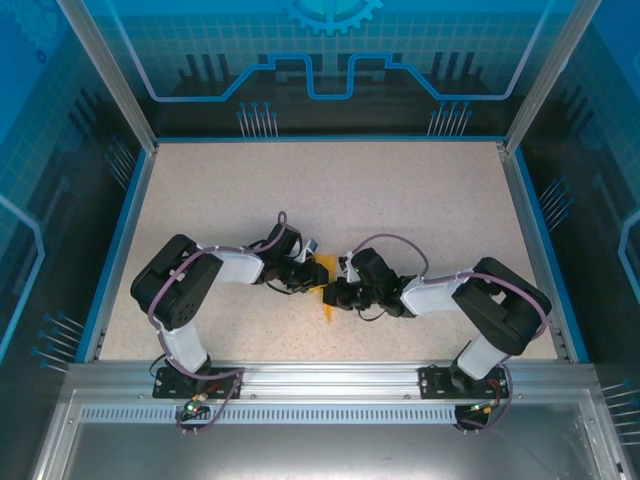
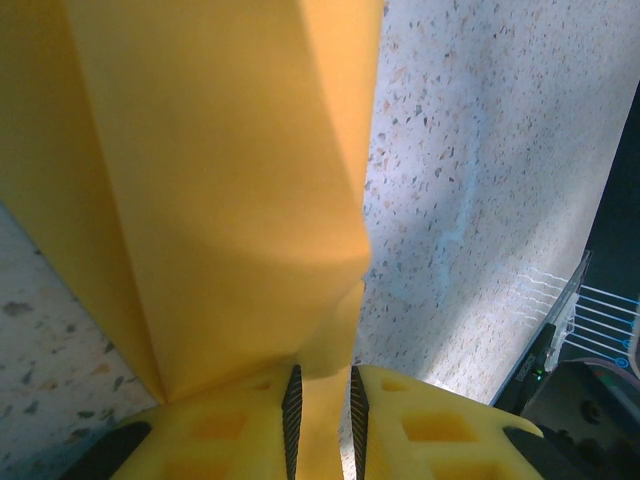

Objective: Fold a paper plane with a square sheet of paper (pick it up from the middle)
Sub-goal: Fold the wing for the fifth time at the center of the table.

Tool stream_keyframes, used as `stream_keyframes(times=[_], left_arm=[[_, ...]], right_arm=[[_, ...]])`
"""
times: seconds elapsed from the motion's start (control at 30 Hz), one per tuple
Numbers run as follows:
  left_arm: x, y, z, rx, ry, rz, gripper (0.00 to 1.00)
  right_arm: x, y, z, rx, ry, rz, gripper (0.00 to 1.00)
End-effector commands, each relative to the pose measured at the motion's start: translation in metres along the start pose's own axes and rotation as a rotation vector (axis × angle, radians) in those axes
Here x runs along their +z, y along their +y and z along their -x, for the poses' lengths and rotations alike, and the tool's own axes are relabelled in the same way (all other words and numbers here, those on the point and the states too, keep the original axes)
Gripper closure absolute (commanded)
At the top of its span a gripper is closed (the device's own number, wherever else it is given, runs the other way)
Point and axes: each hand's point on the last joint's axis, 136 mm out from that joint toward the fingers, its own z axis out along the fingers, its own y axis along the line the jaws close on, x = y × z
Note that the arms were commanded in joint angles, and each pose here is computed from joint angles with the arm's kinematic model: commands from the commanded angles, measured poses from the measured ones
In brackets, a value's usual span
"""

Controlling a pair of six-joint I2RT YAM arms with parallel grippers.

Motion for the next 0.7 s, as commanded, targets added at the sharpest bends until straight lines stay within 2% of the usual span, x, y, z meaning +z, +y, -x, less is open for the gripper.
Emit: stream_keyframes(times=[0.0, 0.43, 0.67], left_arm=[[0.008, 0.032, -0.017, -0.041, 0.058, 0.1, 0.75], [0.008, 0.036, -0.016, -0.05, 0.058, 0.116, 0.76], [0.008, 0.04, -0.017, -0.056, 0.06, 0.126, 0.76]], right_arm=[[0.006, -0.001, -0.001, 0.031, 0.013, 0.003, 0.91], [0.007, -0.038, -0.055, 0.044, 0.162, -0.113, 0.91], [0.0, -0.041, -0.063, 0.03, 0.169, -0.146, 0.91]])
